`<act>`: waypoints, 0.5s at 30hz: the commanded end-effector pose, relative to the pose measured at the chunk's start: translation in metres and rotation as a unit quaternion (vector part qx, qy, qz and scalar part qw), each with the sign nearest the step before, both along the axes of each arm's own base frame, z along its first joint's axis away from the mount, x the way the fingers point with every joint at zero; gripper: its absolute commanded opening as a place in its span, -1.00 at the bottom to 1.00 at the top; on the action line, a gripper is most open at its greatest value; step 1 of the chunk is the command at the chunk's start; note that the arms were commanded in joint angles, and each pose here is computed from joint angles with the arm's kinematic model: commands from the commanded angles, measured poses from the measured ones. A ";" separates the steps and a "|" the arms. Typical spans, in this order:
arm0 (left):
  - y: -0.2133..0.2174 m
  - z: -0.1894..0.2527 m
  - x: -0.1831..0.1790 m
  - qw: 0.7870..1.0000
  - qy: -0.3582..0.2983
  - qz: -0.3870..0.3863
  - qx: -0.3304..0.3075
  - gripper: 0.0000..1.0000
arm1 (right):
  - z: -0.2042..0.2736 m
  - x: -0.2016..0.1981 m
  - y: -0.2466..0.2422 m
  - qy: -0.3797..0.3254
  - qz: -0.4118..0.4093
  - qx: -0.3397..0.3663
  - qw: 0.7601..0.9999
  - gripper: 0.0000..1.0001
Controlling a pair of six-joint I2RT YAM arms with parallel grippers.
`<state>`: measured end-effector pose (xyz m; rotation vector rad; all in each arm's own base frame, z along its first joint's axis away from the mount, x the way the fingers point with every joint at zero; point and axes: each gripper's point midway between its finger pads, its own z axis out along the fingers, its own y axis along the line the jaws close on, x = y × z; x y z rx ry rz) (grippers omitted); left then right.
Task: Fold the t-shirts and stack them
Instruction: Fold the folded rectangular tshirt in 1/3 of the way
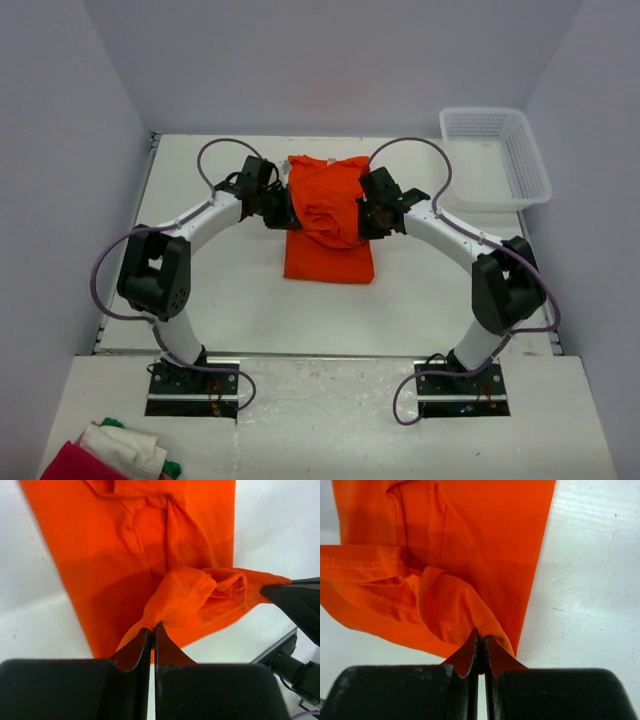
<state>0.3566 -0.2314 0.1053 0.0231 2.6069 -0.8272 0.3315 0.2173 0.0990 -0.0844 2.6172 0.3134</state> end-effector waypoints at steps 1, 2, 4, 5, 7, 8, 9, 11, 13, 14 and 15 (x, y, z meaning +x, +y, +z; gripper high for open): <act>-0.002 0.003 0.028 1.000 -0.016 -0.007 0.007 -1.00 | 0.011 0.026 0.006 -0.012 0.030 0.017 0.999 -1.00; -0.001 -0.011 0.032 1.000 -0.002 -0.004 0.012 -1.00 | 0.003 0.029 0.005 -0.002 0.031 0.015 0.999 -1.00; 0.000 -0.015 0.044 1.000 0.005 0.000 0.005 -1.00 | 0.003 0.042 0.005 -0.004 0.032 0.019 0.999 -1.00; 0.001 -0.025 0.047 1.000 0.017 0.003 0.008 -1.00 | -0.010 0.045 0.004 0.011 0.032 0.014 0.999 -1.00; 0.000 -0.021 0.063 1.000 0.002 0.009 0.013 -1.00 | -0.009 0.059 0.003 0.004 0.035 0.013 0.999 -1.00; 0.003 -0.030 0.066 1.000 0.009 0.014 0.025 -1.00 | -0.020 0.063 0.004 0.015 0.041 0.014 0.999 -1.00; 0.006 -0.024 0.077 0.999 0.003 0.022 0.028 -1.00 | -0.016 0.073 0.005 0.007 0.048 0.018 0.999 -1.00; 0.009 -0.029 0.085 0.999 0.000 0.031 0.031 -1.00 | -0.020 0.082 0.006 0.015 0.053 0.020 0.998 -1.00; 0.012 -0.029 0.094 0.999 -0.003 0.038 0.032 -1.00 | -0.022 0.097 0.007 0.011 0.053 0.025 0.998 -0.90; 0.010 -0.037 0.094 0.999 0.010 0.032 0.026 -1.00 | -0.024 0.098 0.004 0.020 0.054 0.019 0.998 -0.58; 0.010 -0.032 0.102 0.999 0.001 0.035 0.032 -1.00 | -0.018 0.109 0.002 0.009 0.049 0.016 0.999 -0.42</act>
